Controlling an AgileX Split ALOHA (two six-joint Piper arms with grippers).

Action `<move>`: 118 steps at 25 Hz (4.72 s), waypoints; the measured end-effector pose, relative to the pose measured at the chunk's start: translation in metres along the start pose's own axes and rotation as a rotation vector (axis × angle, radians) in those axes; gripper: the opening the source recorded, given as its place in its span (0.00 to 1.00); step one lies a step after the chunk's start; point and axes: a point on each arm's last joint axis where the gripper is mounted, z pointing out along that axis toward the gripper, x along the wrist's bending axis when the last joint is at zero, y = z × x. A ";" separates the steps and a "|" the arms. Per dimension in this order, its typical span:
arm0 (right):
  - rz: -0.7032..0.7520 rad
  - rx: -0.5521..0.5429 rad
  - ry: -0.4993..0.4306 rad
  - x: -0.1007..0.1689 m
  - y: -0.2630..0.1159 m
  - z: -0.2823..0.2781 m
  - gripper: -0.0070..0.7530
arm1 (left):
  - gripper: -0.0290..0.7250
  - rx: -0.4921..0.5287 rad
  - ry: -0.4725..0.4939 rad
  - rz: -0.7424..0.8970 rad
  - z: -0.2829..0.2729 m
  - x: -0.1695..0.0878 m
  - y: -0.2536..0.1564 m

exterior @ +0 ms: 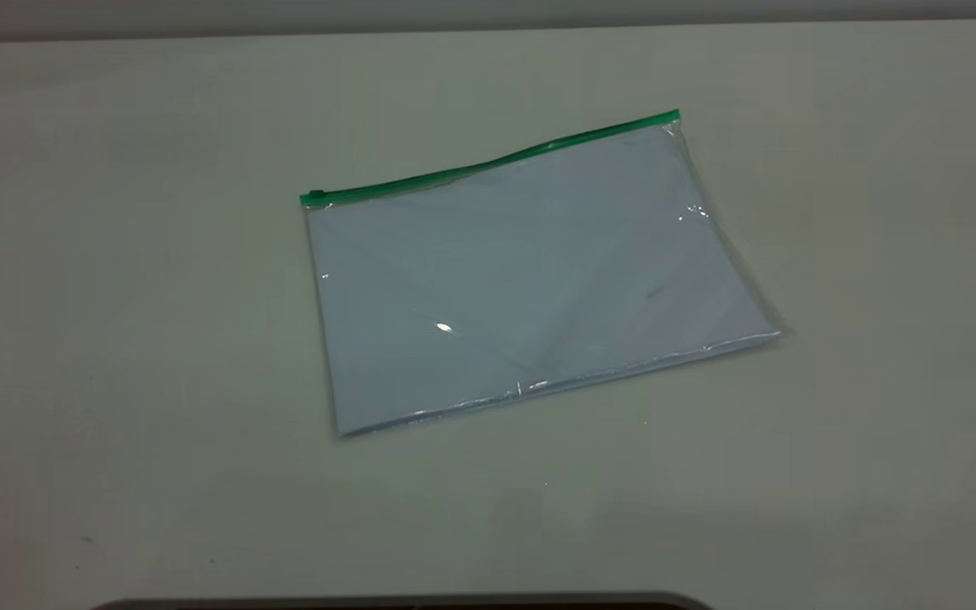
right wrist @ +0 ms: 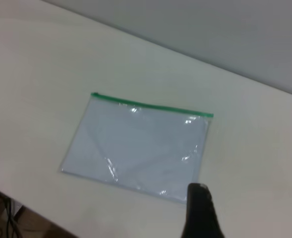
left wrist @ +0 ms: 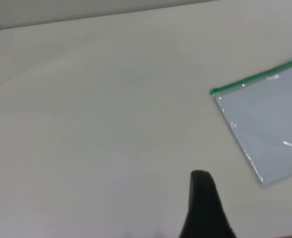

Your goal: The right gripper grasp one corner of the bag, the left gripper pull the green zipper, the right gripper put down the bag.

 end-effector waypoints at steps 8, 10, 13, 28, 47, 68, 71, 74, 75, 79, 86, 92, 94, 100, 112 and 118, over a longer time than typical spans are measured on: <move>0.031 -0.076 -0.015 0.021 -0.082 -0.021 0.73 | 0.79 0.012 -0.050 0.031 0.003 -0.009 -0.083; 0.042 -0.055 -0.011 0.021 -0.095 -0.014 0.73 | 0.79 0.025 -0.051 0.060 0.008 -0.009 -0.101; 0.067 -0.004 -0.005 0.020 -0.114 0.001 0.73 | 0.79 0.046 -0.072 0.076 0.020 -0.012 -0.129; 0.041 0.061 -0.127 0.011 -0.166 0.022 0.73 | 0.79 0.107 -0.090 0.064 0.059 -0.016 -0.187; 0.037 0.033 -0.200 0.003 -0.180 0.039 0.73 | 0.79 0.104 -0.081 0.055 0.059 -0.015 -0.187; 0.037 0.033 -0.200 0.003 -0.180 0.039 0.73 | 0.79 -0.100 -0.002 0.005 0.040 -0.017 -0.208; 0.036 0.033 -0.200 0.003 -0.180 0.039 0.73 | 0.79 -0.099 0.005 -0.003 0.040 -0.016 -0.208; 0.037 0.033 -0.200 0.003 -0.180 0.039 0.73 | 0.79 -0.099 0.004 -0.005 0.040 -0.016 -0.208; 0.037 0.033 -0.200 0.003 -0.180 0.039 0.73 | 0.79 -0.099 0.004 -0.007 0.040 -0.016 -0.208; 0.037 0.033 -0.200 0.003 -0.180 0.039 0.73 | 0.79 -0.099 0.004 -0.008 0.040 -0.016 -0.208; 0.041 0.033 -0.207 0.003 -0.180 0.039 0.73 | 0.79 -0.099 0.004 -0.010 0.040 -0.016 -0.208; 0.113 0.039 -0.323 0.003 -0.179 0.040 0.73 | 0.79 -0.099 0.004 -0.010 0.040 -0.016 -0.208; 0.150 0.036 -0.345 0.003 -0.179 0.040 0.73 | 0.79 -0.099 0.004 -0.010 0.040 -0.016 -0.208; 0.166 0.038 -0.367 0.002 -0.179 0.040 0.73 | 0.79 -0.099 0.004 -0.010 0.040 -0.016 -0.208; 0.167 0.038 -0.368 0.002 -0.179 0.040 0.73 | 0.79 -0.099 0.004 -0.010 0.040 -0.016 -0.208; 0.167 0.038 -0.369 0.002 -0.179 0.040 0.73 | 0.79 -0.099 0.005 -0.010 0.040 -0.016 -0.208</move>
